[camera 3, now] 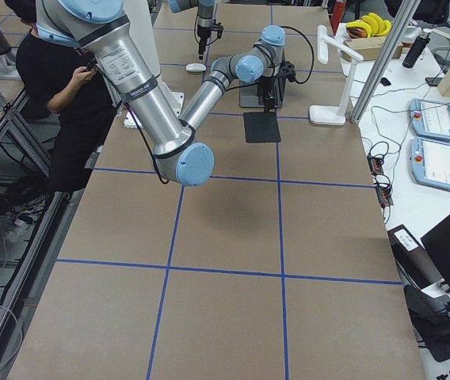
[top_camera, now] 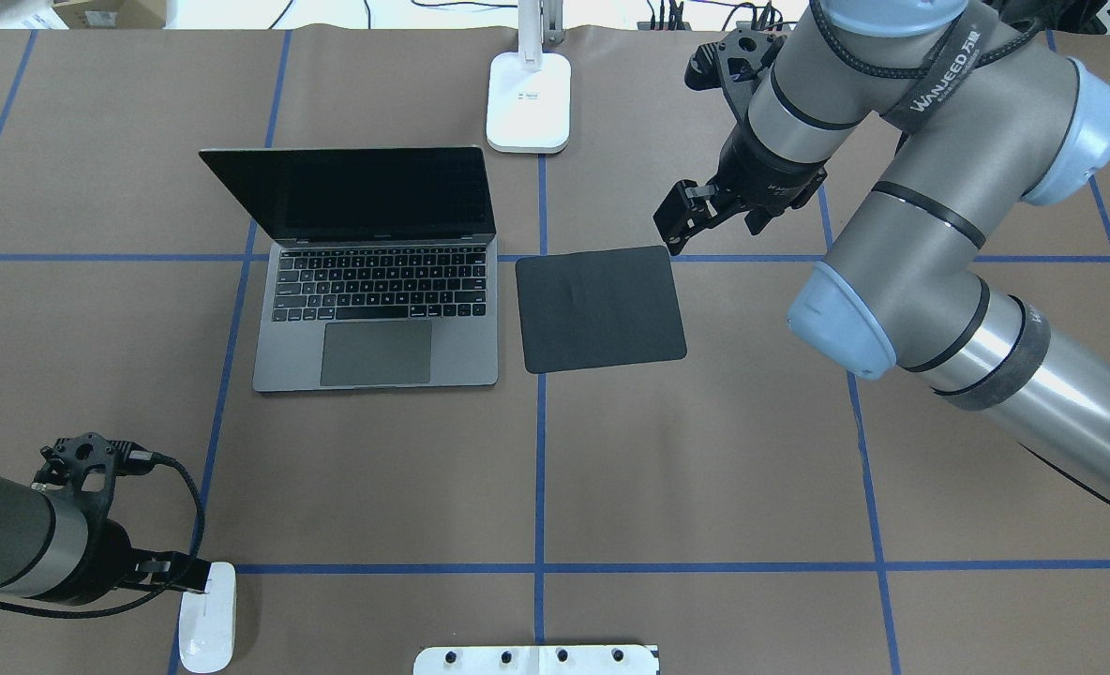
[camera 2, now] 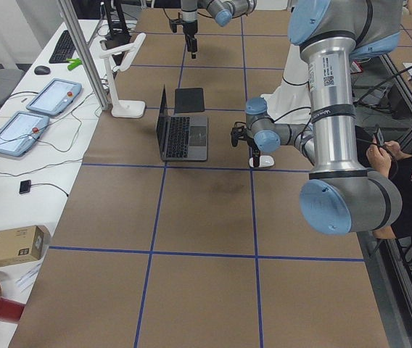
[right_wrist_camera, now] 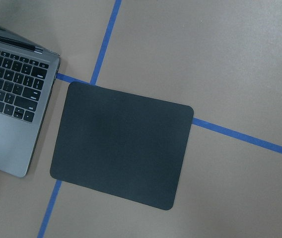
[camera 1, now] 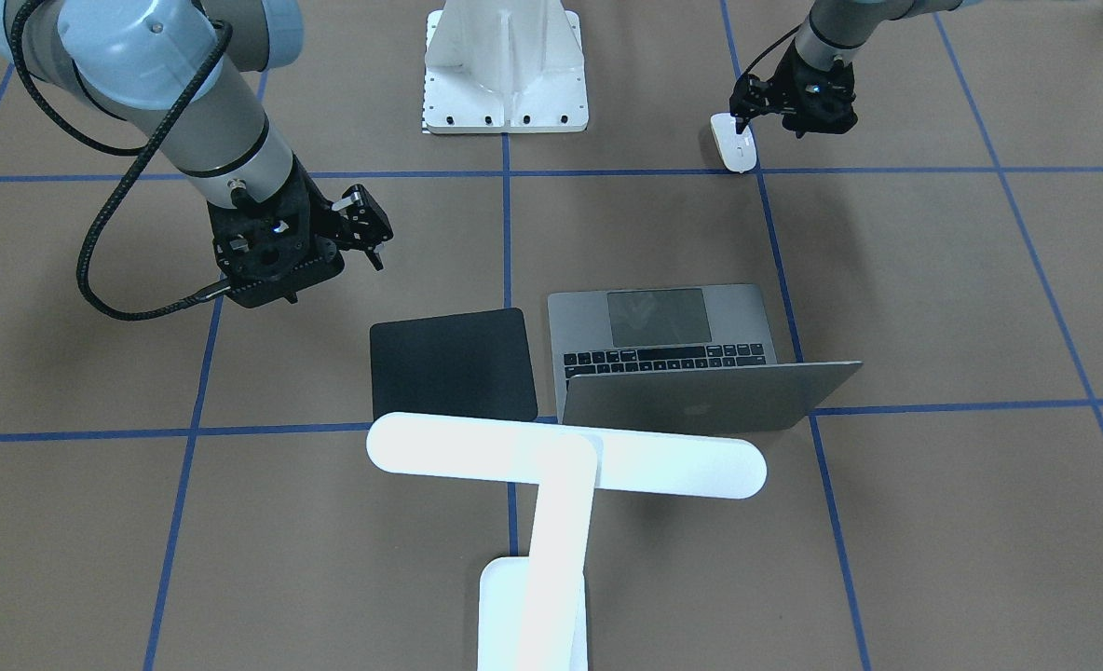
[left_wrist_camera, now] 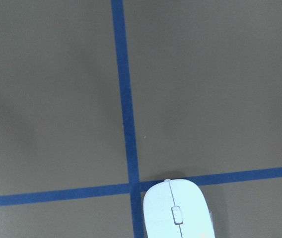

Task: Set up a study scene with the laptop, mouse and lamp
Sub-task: 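Raise the right gripper while the left gripper reaches toward the white mouse, then lower the left gripper onto the white mouse and grasp it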

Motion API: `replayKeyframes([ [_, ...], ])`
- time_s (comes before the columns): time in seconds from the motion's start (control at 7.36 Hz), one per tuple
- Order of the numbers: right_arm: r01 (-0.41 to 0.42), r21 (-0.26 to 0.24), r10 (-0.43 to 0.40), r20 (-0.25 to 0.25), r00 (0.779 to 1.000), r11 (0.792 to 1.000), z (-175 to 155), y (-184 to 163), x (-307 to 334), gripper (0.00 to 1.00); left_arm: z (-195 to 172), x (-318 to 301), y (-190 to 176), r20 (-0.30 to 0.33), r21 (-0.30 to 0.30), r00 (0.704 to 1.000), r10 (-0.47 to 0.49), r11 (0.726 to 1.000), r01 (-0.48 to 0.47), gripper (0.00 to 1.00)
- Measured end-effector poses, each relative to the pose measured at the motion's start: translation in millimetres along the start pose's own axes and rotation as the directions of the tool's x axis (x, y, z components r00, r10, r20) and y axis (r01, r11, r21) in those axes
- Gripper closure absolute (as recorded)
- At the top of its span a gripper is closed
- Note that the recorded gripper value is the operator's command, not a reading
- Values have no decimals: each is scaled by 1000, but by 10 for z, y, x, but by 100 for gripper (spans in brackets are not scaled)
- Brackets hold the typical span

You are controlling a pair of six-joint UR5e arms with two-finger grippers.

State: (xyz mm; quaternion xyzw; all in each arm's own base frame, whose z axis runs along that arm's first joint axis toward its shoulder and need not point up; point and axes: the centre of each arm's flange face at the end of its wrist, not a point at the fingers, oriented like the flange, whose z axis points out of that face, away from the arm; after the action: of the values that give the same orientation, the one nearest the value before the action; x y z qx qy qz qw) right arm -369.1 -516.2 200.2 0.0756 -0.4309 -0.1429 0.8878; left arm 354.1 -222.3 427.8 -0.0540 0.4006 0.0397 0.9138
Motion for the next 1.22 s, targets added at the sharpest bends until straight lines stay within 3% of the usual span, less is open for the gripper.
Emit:
replayKeyframes([
  [0.27,2,3,-2,-9,1000,1000,19,7,-2,0,113,101,7,8,-19,999,-38,999,38,0],
  [0.68,6,9,-5,-22,1000,1000,44,8,-10,0,286,294,-26,-1,-35,999,-36,999,36,1],
  [0.82,5,8,-5,-24,1000,1000,52,13,-2,0,360,359,-46,-2,-38,1000,-31,999,31,7],
  [1.22,6,6,-6,-27,1000,1000,78,27,-1,0,407,379,-17,-3,-66,1000,-31,997,30,6],
])
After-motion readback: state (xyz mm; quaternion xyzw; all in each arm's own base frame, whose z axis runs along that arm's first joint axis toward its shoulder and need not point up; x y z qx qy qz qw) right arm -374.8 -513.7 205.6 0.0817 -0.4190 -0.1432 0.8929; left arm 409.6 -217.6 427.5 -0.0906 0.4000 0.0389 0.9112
